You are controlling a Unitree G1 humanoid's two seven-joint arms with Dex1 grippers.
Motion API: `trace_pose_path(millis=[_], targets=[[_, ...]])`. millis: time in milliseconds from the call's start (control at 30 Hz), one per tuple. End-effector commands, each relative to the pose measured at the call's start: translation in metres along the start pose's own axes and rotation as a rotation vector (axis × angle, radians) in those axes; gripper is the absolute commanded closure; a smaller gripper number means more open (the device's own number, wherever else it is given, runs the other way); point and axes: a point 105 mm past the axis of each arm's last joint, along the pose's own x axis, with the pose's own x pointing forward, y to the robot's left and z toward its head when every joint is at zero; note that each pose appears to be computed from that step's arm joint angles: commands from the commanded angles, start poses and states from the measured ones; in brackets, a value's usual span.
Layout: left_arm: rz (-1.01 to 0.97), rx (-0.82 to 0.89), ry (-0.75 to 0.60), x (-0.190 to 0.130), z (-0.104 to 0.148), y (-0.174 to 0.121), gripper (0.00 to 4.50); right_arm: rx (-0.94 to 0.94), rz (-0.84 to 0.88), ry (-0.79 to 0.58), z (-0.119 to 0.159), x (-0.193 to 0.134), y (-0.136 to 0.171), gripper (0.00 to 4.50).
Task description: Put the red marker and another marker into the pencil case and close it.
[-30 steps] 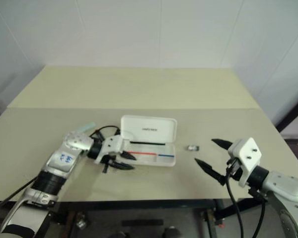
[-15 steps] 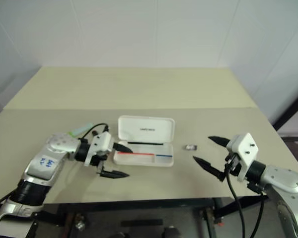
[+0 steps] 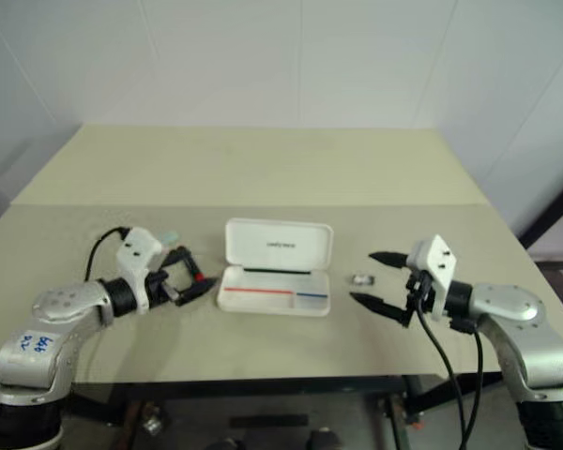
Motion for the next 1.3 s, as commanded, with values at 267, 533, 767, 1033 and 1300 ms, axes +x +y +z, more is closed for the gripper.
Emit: trace_pose_path(millis=[267,533,767,1033,1300], targets=[[0.425,-0.221,0.069,0.009,-0.009,0.044,0.01,-0.052,0.042,-0.026,0.010,0.008,-0.004,0.00],[0.465,-0.361,0.184,0.052,-0.012,0.039,0.01,-0.058,0.017,-0.025,0.010,0.004,-0.004,0.00],[0.446,-0.387,0.262,0.070,-0.010,0.035,0.01,-0.058,-0.007,-0.021,0.009,-0.001,-0.002,0.00],[0.502,-0.426,0.380,0.064,-0.020,0.042,0.01,-0.063,-0.036,-0.014,0.009,-0.007,-0.003,0.00],[0.553,-0.483,0.470,0.057,-0.036,0.047,1.20,-0.065,-0.047,-0.010,0.009,-0.009,-0.003,0.00]])
